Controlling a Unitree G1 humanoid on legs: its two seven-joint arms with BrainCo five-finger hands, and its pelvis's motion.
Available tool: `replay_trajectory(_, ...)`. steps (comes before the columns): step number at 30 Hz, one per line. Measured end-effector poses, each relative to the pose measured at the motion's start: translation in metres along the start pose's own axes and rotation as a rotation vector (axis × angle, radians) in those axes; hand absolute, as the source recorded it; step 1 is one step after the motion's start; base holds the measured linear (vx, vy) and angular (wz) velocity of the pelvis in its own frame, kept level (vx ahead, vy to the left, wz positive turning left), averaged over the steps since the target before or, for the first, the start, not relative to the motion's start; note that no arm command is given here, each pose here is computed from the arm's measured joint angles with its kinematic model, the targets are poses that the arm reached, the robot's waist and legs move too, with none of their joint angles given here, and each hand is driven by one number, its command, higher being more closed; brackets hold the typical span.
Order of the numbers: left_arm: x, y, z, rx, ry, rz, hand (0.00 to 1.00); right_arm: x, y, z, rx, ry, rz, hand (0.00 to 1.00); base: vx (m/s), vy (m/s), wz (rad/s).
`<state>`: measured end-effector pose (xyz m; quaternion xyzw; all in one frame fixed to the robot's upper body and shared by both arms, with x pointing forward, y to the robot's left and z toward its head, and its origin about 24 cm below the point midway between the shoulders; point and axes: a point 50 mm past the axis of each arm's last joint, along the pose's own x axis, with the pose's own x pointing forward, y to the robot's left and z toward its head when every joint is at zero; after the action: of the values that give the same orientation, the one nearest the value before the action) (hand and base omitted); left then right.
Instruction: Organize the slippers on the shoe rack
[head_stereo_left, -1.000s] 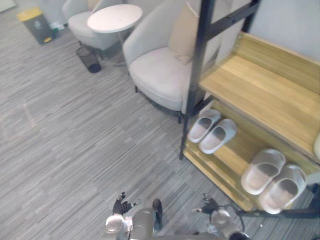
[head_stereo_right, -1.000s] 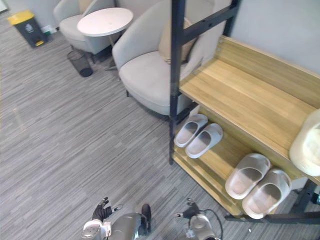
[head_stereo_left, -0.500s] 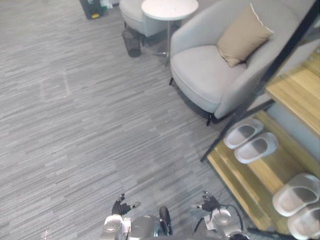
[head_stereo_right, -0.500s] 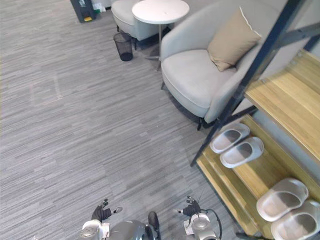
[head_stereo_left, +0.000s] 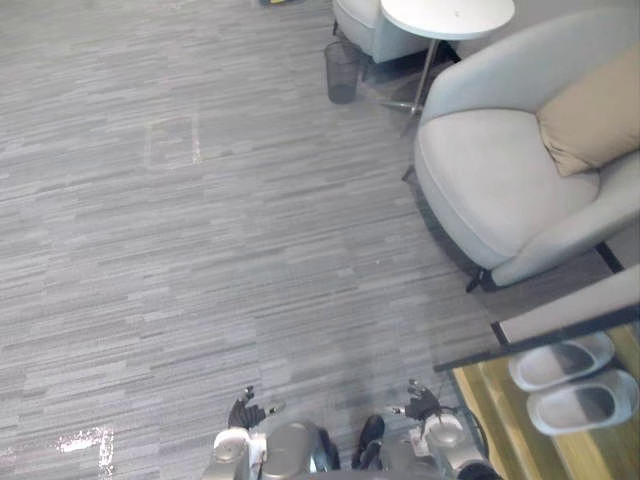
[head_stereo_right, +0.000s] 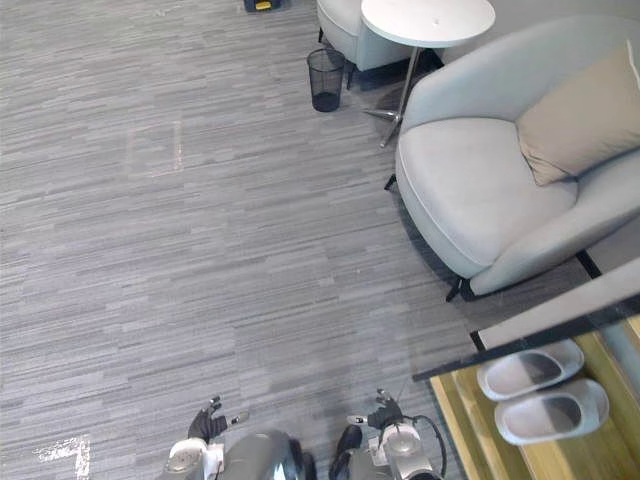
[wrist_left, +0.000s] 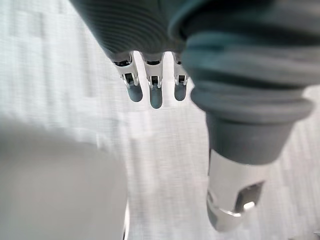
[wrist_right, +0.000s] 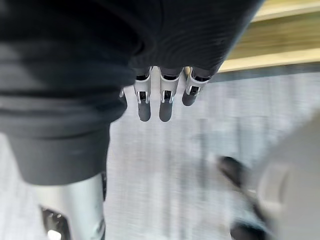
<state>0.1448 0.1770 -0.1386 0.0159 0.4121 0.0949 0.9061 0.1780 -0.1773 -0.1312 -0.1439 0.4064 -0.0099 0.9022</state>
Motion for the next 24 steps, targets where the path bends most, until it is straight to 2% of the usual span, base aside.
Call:
replay_trajectory(5, 0.002, 0.002, 0.005, -0.016, -0.012, 0.009, 0.0, 0.002, -0.006, 0.004, 0.026, -0.006, -0.031, 0.0, 0.33, 0.214, 0.38)
replay_trajectory(9, 0.008, 0.026, 0.022, -0.006, -0.063, 0.075, 0.0, 0.004, 0.017, 0.025, 0.064, -0.05, 0.02, 0.0, 0.33, 0.194, 0.49)
replay_trajectory(13, 0.004, 0.038, 0.005, -0.032, -0.005, 0.121, 0.0, 0.005, 0.017, 0.028, 0.041, -0.064, 0.032, 0.0, 0.28, 0.2, 0.35)
replay_trajectory(16, 0.002, 0.047, -0.003, 0.006, 0.037, 0.141, 0.0, 0.001, 0.024, 0.017, 0.028, -0.033, 0.057, 0.0, 0.26, 0.13, 0.64)
replay_trajectory(20, 0.001, 0.047, -0.005, 0.006, 0.043, 0.151, 0.0, -0.001, 0.027, 0.009, 0.019, -0.015, 0.068, 0.0, 0.33, 0.025, 0.7)
replay_trajectory(24, 0.003, 0.034, 0.0, 0.002, 0.026, 0.128, 0.0, -0.002, 0.024, 0.002, 0.026, 0.004, 0.06, 0.0, 0.39, -0.098, 1.17)
